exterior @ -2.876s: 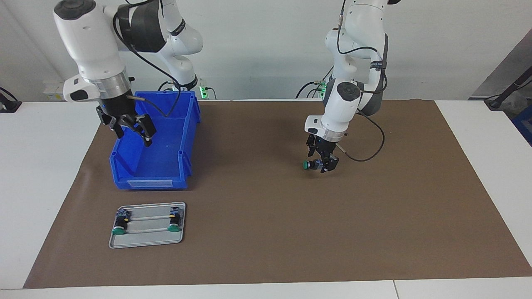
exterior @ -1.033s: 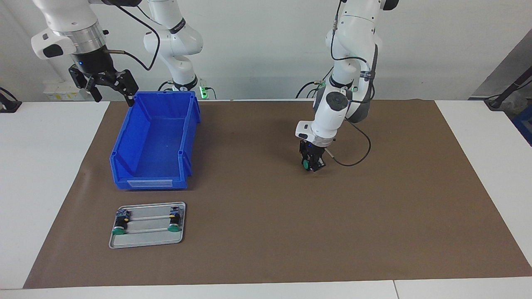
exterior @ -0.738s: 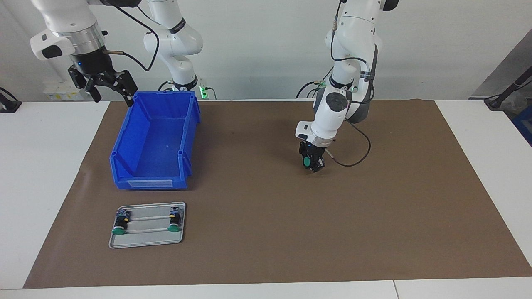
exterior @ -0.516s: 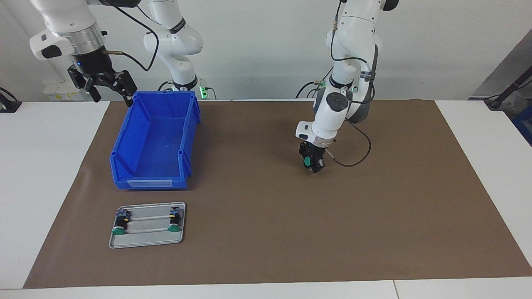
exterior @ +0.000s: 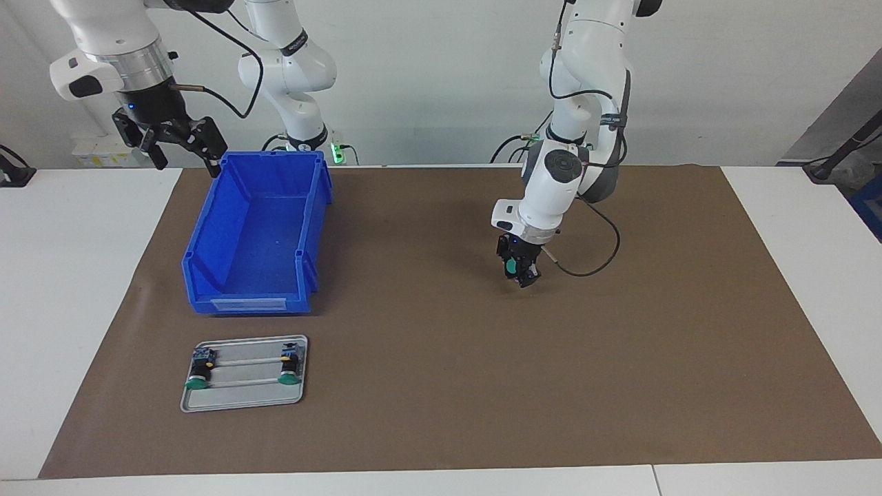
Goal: Place and press button with both arms
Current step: 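Position the left gripper above the green button, then lower the left gripper onto the green button and press down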
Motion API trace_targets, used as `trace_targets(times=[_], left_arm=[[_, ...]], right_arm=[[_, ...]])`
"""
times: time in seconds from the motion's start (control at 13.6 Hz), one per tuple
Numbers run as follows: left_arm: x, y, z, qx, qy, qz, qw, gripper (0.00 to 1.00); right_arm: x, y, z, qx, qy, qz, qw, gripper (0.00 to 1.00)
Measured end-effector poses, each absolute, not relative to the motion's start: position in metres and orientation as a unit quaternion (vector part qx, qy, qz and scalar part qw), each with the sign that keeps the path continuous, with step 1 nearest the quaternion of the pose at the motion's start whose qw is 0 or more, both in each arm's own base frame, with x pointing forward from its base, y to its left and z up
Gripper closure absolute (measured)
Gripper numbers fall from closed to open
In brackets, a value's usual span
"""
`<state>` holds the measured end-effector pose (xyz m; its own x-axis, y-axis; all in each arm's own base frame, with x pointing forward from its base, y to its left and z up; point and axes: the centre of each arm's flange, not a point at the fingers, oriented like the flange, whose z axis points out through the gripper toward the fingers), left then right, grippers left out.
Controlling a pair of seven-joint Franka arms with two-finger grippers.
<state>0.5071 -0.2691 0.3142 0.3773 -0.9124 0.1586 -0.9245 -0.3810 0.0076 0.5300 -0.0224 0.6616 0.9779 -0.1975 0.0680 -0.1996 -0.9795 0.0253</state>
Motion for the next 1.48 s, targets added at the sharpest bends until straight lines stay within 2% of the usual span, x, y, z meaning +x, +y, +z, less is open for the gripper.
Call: trace_targets(times=[0.96, 1.48], left_arm=[[0.516, -0.248, 0.319, 0.832, -0.55, 0.06, 0.05, 0.91], [0.524, -0.228, 0.318, 0.833, -0.54, 0.077, 0.095, 0.91]], right_arm=[[0.53, -0.023, 0.662, 0.994, -0.1, 0.033, 0.016, 0.0], [0.53, -0.023, 0.662, 0.994, -0.1, 0.033, 0.016, 0.0]])
